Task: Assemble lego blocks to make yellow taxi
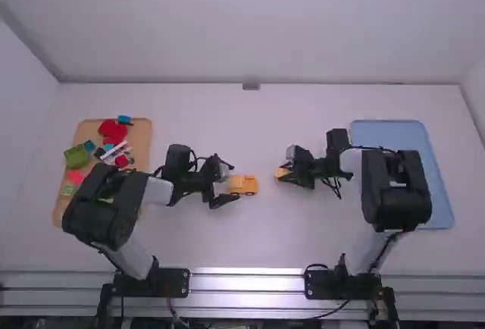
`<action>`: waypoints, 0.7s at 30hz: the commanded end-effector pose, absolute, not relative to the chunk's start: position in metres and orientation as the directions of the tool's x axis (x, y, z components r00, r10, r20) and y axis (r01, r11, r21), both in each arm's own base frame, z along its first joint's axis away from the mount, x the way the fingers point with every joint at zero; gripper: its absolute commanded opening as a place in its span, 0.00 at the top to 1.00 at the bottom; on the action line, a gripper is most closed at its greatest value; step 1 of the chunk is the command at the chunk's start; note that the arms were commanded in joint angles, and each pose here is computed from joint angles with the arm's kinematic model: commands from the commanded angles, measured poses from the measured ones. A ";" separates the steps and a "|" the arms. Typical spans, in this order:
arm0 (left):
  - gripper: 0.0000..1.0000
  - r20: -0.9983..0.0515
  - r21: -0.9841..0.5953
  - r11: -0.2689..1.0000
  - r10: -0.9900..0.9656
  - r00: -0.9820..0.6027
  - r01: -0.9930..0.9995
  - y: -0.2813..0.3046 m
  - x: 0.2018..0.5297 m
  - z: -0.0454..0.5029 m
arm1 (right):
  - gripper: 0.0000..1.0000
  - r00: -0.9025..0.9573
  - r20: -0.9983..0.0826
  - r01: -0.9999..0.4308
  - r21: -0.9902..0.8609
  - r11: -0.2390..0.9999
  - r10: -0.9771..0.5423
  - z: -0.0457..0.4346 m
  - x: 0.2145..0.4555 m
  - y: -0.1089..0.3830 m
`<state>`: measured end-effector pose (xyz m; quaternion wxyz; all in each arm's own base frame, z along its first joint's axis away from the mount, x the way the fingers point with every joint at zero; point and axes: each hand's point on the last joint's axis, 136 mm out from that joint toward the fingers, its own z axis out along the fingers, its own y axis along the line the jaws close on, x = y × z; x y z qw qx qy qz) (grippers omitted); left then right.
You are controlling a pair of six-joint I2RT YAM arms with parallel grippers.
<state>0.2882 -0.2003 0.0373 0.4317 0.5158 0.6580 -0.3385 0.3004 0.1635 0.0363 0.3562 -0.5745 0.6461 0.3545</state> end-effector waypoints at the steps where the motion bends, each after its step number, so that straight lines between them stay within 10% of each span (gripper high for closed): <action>1: 0.01 -0.924 -0.011 0.201 0.373 -0.087 0.980 -0.208 0.291 0.034 | 0.89 0.003 -0.842 -0.998 -0.039 0.055 -0.540 0.056 0.300 0.171; 21: 0.03 -0.846 0.047 0.174 0.531 -0.053 0.984 -0.221 0.301 -0.010 | 0.94 0.011 -0.833 -0.995 0.045 -0.087 -0.553 0.033 0.268 0.242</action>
